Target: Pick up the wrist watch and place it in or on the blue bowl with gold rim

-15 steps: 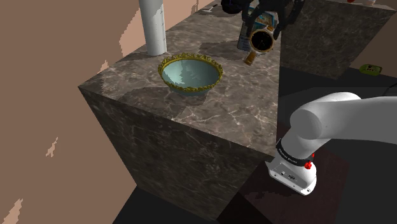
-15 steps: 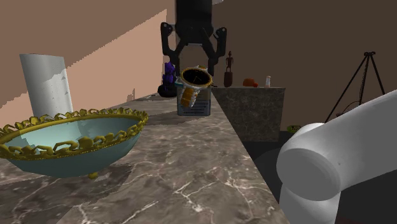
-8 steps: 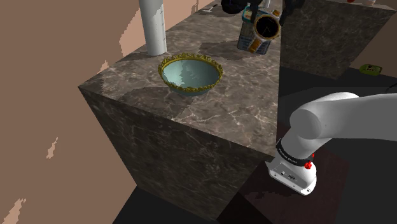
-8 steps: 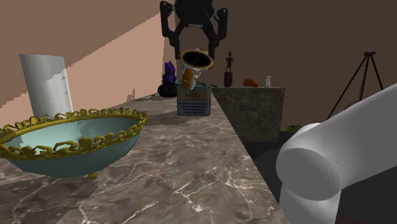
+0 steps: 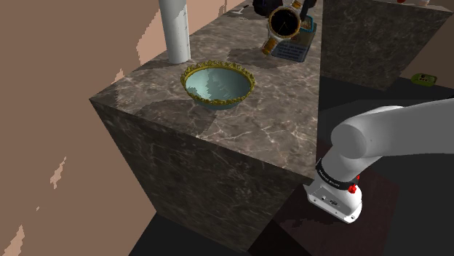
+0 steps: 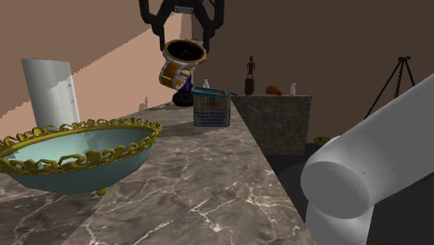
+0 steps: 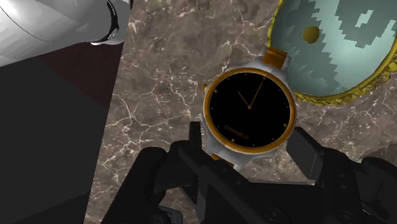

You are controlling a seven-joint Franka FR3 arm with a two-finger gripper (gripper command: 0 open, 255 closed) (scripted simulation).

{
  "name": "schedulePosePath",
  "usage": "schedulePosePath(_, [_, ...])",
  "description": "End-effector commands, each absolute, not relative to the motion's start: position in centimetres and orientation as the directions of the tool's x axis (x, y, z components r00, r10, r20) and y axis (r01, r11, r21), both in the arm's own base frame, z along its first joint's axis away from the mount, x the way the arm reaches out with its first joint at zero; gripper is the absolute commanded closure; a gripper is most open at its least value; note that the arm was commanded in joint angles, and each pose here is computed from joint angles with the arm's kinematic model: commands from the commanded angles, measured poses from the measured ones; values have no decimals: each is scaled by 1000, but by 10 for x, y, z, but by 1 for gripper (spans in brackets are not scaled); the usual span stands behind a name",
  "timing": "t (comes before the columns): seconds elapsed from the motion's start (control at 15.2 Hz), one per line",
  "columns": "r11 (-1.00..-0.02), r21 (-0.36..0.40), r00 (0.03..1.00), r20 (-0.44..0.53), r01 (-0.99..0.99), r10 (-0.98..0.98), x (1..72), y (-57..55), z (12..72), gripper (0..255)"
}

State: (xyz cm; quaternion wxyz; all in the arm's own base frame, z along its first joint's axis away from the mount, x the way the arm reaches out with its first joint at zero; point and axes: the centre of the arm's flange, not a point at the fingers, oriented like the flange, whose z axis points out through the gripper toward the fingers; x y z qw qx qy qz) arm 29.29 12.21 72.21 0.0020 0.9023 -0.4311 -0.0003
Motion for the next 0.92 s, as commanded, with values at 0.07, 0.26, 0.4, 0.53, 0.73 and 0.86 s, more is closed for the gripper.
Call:
schedulePosePath(0.07, [-628,2,628,0,-778,-778,310,161,727,255])
schedulePosePath(0.26, [-628,2,628,0,-778,-778,328,196,732,255])
schedulePosePath(0.4, [-628,2,628,0,-778,-778,339,219,734,255])
schedulePosePath(0.53, [-628,2,628,0,-778,-778,351,243,737,255])
schedulePosePath(0.73, [-628,2,628,0,-778,-778,358,255,728,255])
schedulePosePath(0.86, [-628,2,628,0,-778,-778,358,255,718,255])
